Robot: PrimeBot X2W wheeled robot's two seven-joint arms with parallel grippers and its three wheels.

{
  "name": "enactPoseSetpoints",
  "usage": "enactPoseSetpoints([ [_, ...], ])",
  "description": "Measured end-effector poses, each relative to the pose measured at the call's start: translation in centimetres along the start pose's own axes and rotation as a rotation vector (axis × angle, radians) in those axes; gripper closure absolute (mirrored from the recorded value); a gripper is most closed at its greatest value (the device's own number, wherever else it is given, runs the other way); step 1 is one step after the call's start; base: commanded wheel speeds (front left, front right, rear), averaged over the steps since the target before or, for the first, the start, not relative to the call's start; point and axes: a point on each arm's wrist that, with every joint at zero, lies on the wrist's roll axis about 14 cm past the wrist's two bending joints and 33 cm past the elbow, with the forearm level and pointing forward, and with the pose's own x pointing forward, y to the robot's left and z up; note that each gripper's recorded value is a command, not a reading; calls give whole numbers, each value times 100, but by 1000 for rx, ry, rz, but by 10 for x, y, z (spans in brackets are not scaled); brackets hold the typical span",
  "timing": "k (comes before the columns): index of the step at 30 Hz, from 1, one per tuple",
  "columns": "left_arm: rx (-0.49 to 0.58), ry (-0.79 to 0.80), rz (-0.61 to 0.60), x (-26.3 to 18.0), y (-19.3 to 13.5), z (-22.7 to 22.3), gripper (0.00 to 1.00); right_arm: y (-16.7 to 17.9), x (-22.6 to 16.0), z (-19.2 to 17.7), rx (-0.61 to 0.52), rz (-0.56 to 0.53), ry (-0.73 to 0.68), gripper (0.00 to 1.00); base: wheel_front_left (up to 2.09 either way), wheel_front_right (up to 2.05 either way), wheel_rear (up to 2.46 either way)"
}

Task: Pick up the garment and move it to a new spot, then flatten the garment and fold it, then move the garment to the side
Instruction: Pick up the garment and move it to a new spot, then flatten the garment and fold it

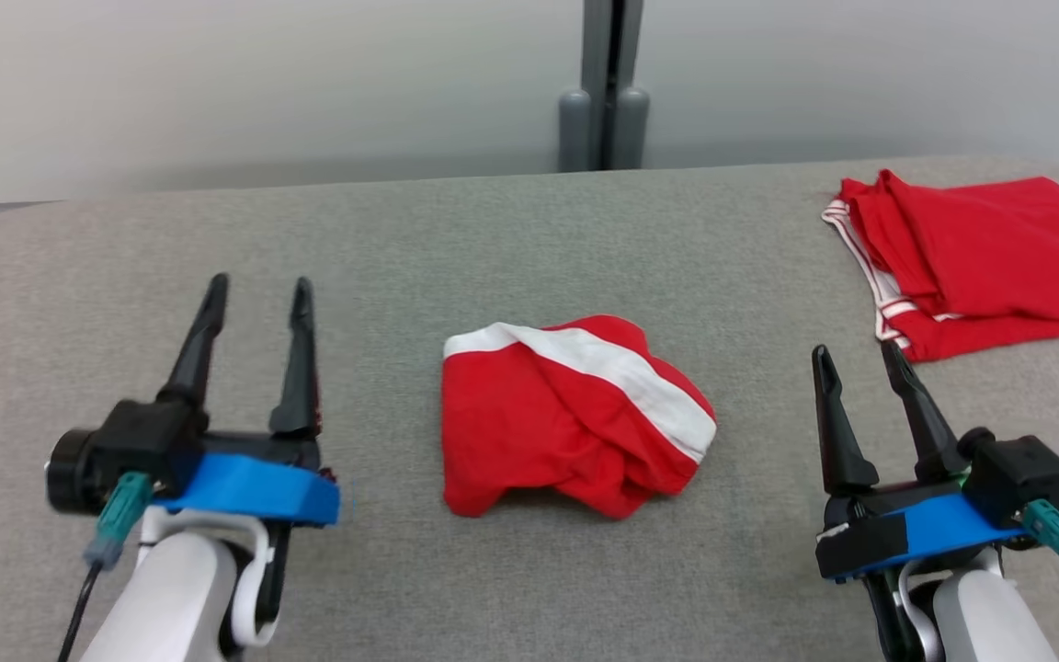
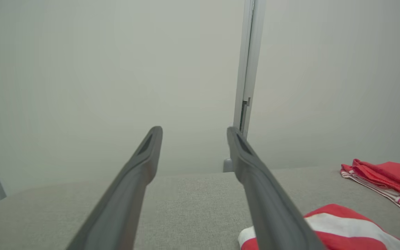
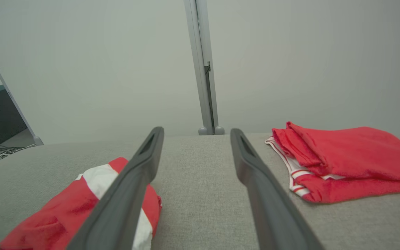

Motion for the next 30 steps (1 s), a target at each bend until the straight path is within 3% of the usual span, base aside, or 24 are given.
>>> enactPoseSetpoints([
  [6,27,12,172,-50,50,1,0,14,-2,-1,8,34,9,0,0,0,0],
  [11,42,39,244,-82,72,-5,0,18,-4,-5,3,45,28,0,0,0,0],
  [19,50,96,284,-115,79,-21,0,17,-17,-22,1,41,97,0,0,0,0],
  [30,53,116,283,-118,77,-29,0,12,-27,-32,1,24,138,0,0,0,0],
])
